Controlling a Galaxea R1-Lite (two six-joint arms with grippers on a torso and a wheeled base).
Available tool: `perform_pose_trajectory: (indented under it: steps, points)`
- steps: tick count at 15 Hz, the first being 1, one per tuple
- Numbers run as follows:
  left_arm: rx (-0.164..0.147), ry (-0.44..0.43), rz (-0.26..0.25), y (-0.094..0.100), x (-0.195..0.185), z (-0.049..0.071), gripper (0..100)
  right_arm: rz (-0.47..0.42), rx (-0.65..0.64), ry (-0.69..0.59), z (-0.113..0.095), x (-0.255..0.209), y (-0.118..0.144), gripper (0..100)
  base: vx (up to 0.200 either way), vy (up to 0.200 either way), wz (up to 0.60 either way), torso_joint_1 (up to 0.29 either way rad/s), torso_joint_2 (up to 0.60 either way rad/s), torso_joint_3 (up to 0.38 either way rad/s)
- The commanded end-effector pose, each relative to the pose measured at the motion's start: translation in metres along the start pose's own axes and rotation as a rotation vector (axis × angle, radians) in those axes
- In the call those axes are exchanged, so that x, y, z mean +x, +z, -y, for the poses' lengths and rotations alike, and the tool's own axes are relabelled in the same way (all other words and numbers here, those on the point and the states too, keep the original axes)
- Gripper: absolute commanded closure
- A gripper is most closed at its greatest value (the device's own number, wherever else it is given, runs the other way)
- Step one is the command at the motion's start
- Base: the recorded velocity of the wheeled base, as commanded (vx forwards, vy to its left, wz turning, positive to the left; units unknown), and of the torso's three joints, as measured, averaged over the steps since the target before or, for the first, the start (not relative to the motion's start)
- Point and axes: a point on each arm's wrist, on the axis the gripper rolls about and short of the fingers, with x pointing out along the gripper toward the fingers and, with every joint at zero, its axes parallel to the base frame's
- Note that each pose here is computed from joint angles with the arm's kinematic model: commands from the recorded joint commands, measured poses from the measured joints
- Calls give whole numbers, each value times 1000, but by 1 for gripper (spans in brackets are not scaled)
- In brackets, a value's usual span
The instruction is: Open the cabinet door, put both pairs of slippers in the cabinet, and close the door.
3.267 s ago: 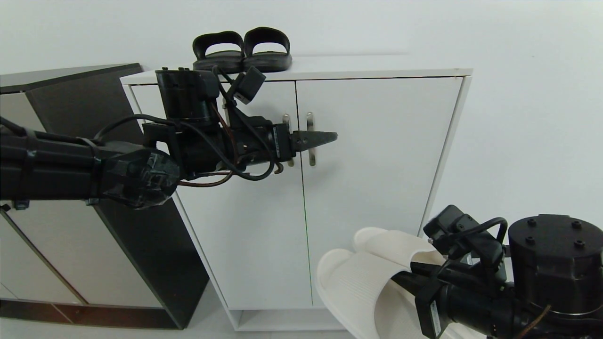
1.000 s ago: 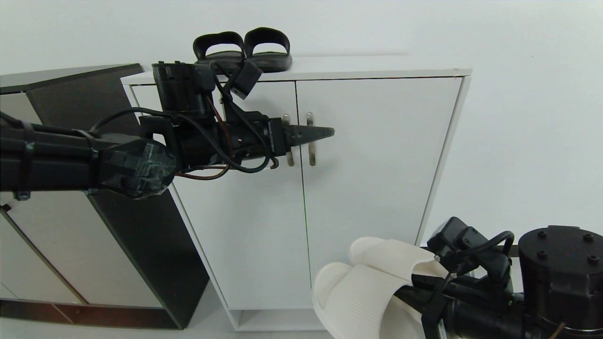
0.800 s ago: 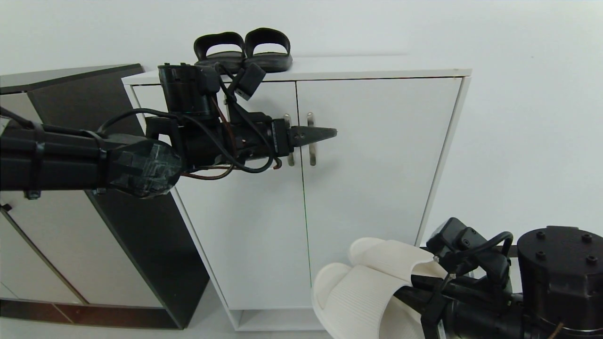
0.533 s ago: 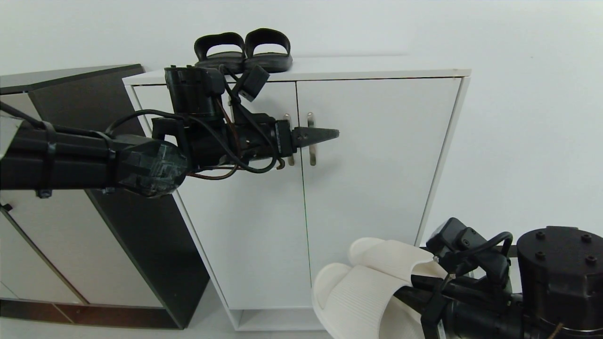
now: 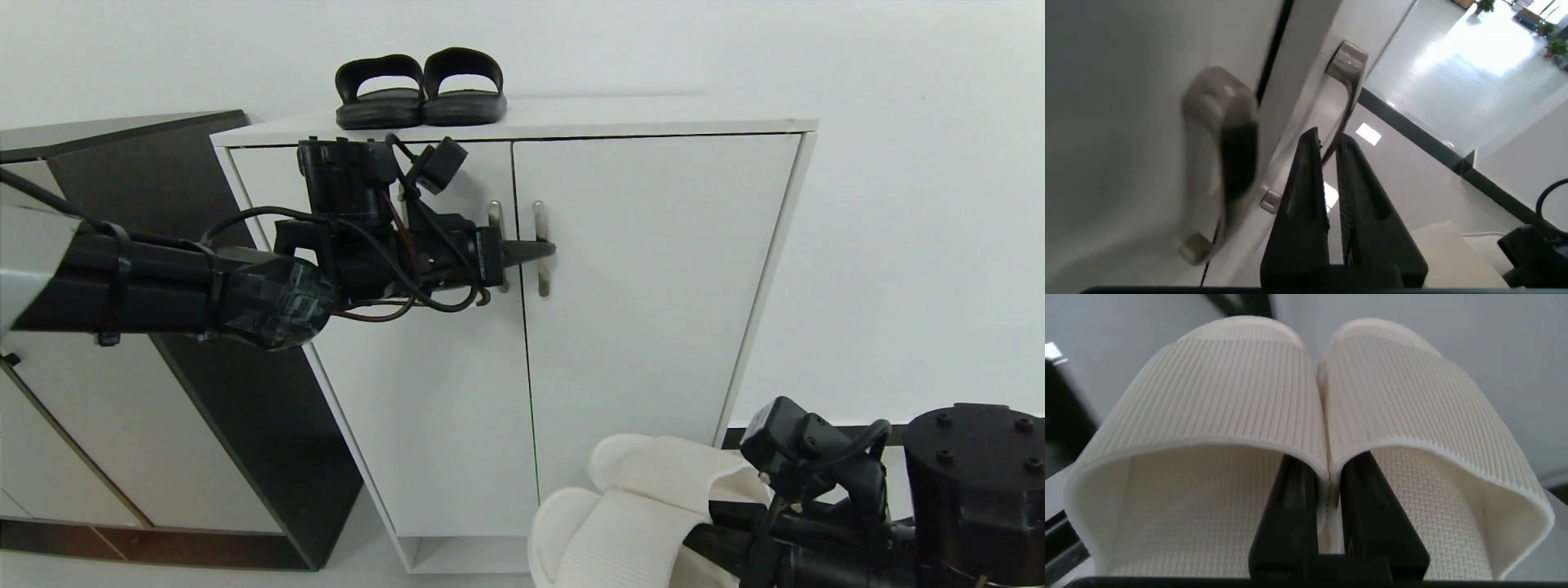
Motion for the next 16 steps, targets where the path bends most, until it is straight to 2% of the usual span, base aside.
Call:
perform_pose_trajectory:
  steps: [1, 2, 5, 6, 10, 12, 15, 16]
  points:
    - [7, -11, -9, -1, -9, 12, 100, 22, -23, 70, -2, -14, -2, 100, 0, 0, 0, 0, 0, 0]
    - [11, -16, -17, -4, -14, 19, 100, 22, -49, 96, -3, -18, -5, 100, 0, 0, 0, 0, 0, 0]
    - [30, -35, 2, -9, -29, 36, 100, 3, -104, 134, -3, -23, -14, 100, 0, 0, 0, 0, 0, 0]
    - [32, -41, 2, -11, -31, 40, 100, 5, -105, 134, -3, -23, -14, 100, 0, 0, 0, 0, 0, 0]
    - [39, -62, 4, -18, -67, 73, 100, 5, -107, 133, -3, -23, -14, 100, 0, 0, 0, 0, 0, 0]
    - [44, -55, 18, -19, -86, 83, 100, 6, -107, 133, -3, -23, -13, 100, 0, 0, 0, 0, 0, 0]
    - [52, 8, 47, -12, -85, 61, 100, 6, -107, 131, -3, -23, -13, 100, 0, 0, 0, 0, 0, 0]
    - [47, 50, 55, -10, -78, 47, 100, 8, -107, 131, -3, -23, -13, 100, 0, 0, 0, 0, 0, 0]
